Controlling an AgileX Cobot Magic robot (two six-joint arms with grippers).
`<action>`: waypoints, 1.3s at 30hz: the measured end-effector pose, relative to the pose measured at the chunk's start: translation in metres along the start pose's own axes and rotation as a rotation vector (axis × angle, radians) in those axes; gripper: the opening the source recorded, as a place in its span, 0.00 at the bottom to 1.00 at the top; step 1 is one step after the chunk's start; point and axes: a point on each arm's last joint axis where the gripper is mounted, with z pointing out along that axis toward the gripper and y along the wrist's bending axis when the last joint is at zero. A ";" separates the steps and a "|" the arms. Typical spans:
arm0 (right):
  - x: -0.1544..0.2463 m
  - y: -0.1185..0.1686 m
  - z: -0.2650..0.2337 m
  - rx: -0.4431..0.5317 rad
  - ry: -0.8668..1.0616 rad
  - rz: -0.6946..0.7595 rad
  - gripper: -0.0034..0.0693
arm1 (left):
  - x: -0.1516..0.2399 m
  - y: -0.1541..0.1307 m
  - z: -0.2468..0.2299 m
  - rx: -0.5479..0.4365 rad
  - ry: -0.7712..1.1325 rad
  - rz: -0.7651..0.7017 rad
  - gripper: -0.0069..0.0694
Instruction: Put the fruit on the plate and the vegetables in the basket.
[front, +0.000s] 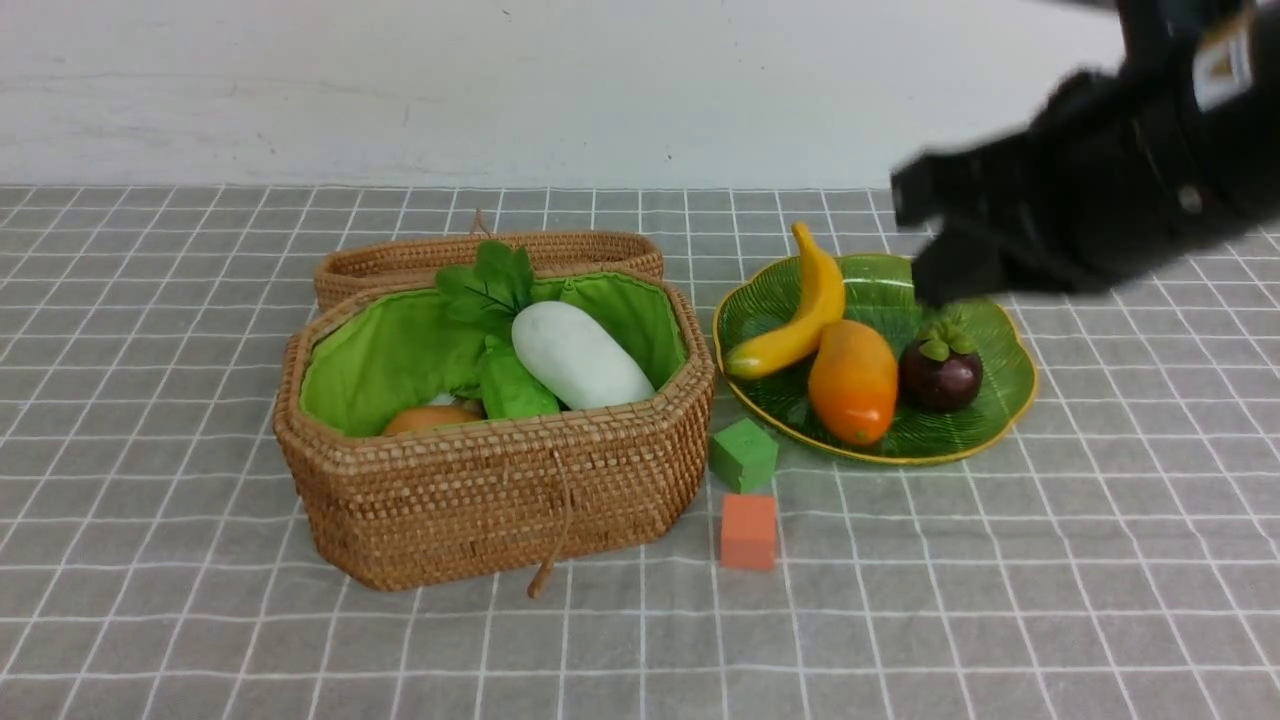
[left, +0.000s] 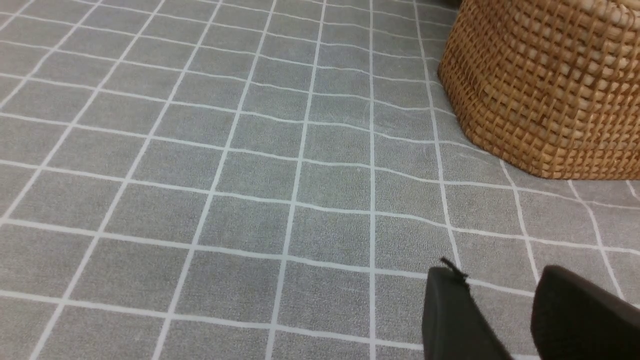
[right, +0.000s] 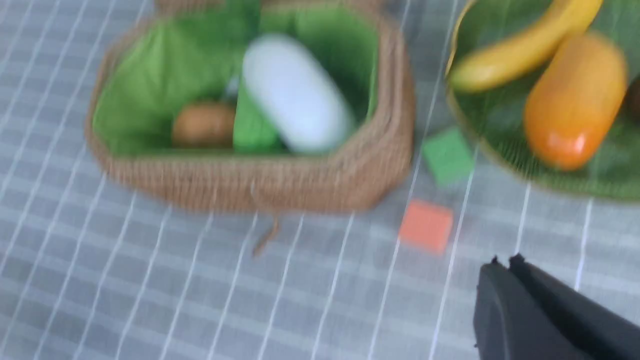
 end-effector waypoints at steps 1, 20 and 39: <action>0.019 0.002 -0.003 -0.012 0.057 -0.007 0.02 | 0.000 0.000 0.000 0.000 0.000 0.000 0.40; 0.058 -0.007 -0.028 0.010 0.262 -0.049 0.03 | 0.000 0.000 0.000 0.000 0.000 0.000 0.40; 0.247 -0.114 -0.074 0.489 -0.903 -0.057 0.04 | 0.000 0.000 0.000 0.000 0.000 0.000 0.40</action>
